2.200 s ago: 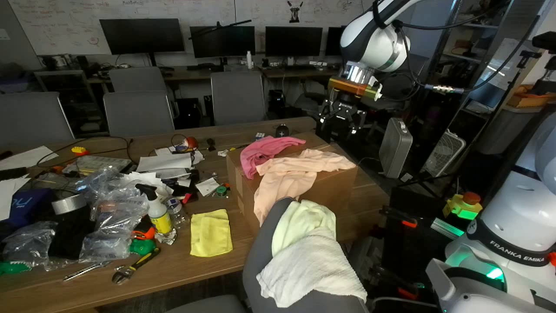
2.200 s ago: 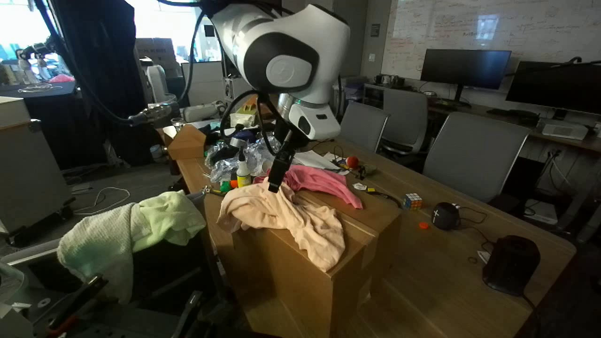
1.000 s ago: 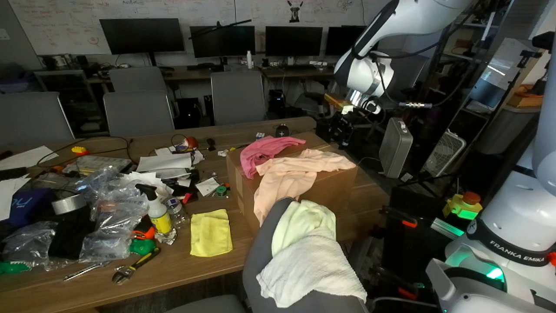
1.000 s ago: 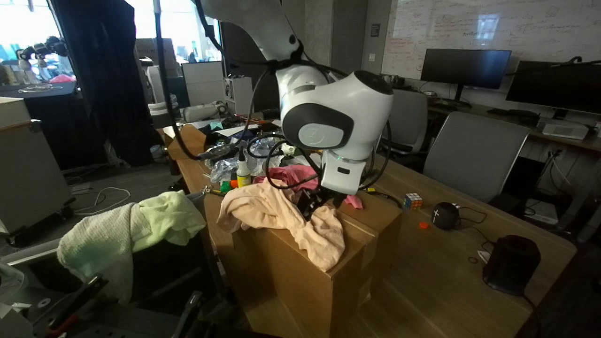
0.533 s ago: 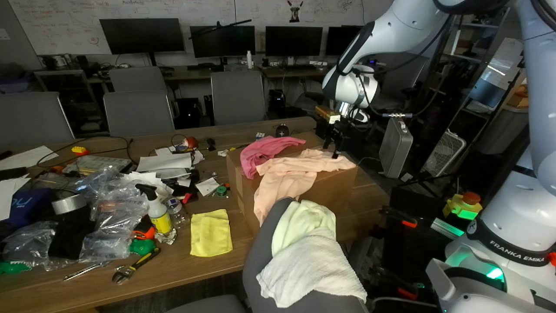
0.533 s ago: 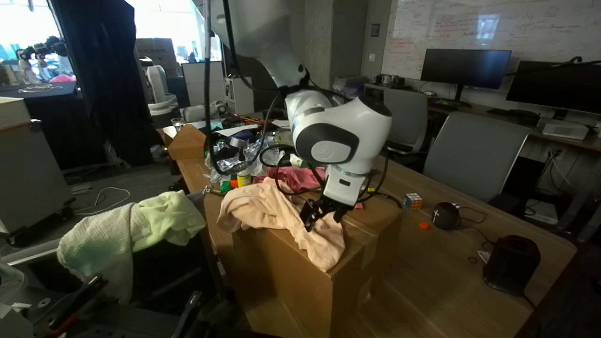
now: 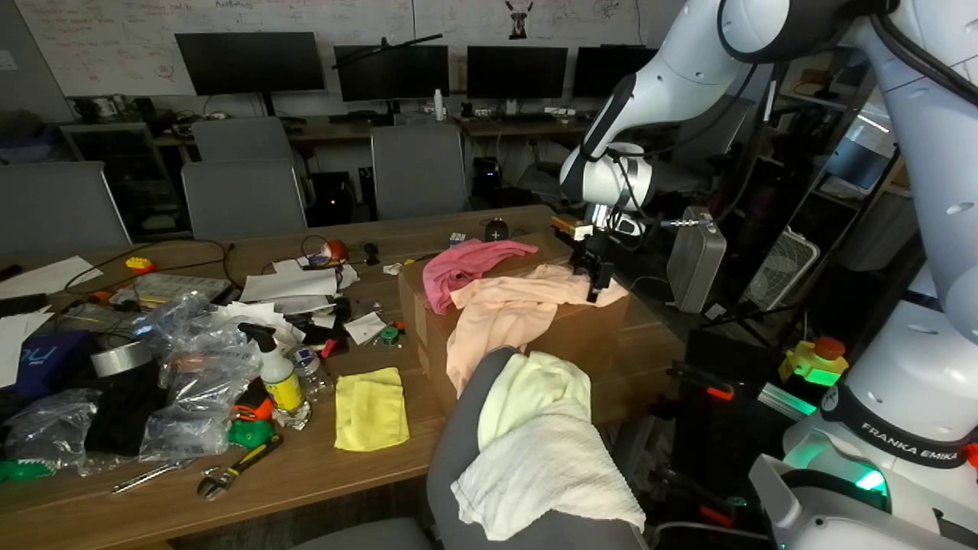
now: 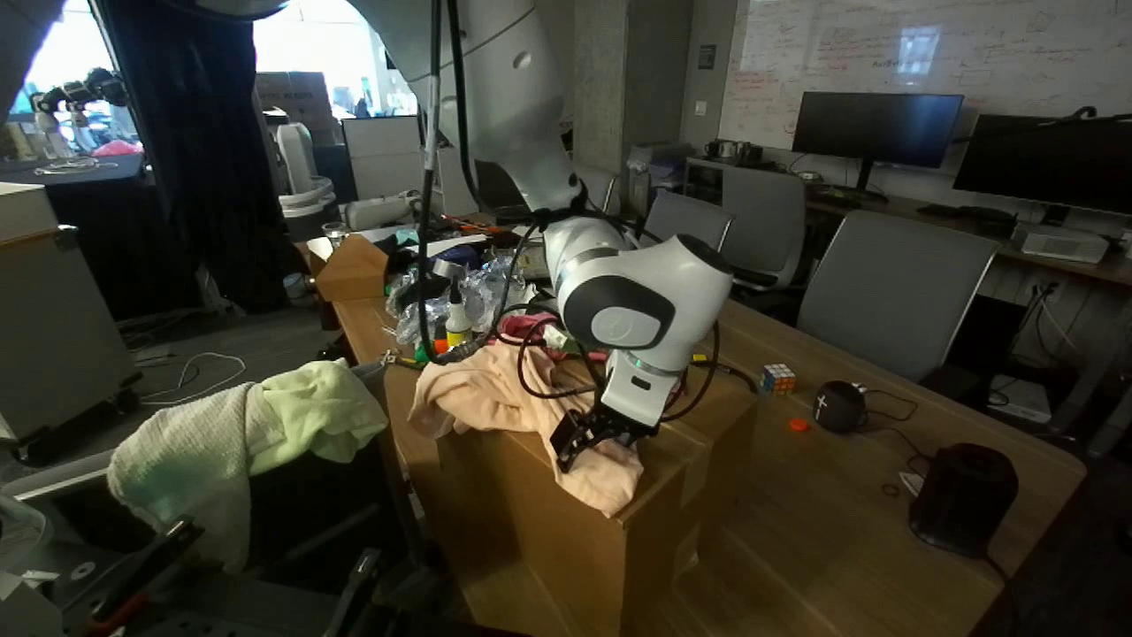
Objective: Put the green and white towel and peach shirt on the backrest of the chair
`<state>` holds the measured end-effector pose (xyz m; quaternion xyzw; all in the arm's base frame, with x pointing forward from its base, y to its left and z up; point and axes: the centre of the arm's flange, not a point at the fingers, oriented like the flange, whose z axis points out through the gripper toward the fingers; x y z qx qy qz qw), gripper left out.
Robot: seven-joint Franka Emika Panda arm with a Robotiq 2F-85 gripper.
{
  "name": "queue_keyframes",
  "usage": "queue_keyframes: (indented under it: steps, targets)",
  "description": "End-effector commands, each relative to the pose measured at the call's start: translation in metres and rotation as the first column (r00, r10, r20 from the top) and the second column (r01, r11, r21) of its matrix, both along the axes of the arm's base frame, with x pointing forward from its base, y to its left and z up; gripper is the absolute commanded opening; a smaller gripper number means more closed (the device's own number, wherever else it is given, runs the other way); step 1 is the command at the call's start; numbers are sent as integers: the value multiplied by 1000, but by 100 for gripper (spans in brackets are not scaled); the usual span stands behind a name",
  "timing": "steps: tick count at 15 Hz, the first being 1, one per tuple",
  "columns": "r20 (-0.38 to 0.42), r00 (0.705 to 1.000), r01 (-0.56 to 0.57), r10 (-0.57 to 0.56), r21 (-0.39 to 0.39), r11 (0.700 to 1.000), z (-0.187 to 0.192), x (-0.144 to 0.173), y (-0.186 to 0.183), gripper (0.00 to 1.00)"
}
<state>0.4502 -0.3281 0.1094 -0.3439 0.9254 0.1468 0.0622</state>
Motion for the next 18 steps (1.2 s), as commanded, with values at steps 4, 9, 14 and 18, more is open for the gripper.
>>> queue_keyframes:
  steps: [4,9,14,18]
  targets:
    - [-21,1000,7,-6,40,999,-4,9,-3,59]
    - [-11,1000,4,-3,53,999,0,8,-1,20]
    - [76,997,6,-10,55,998,23,2,6,0]
    - [249,967,-48,50,-11,999,78,-11,20,0]
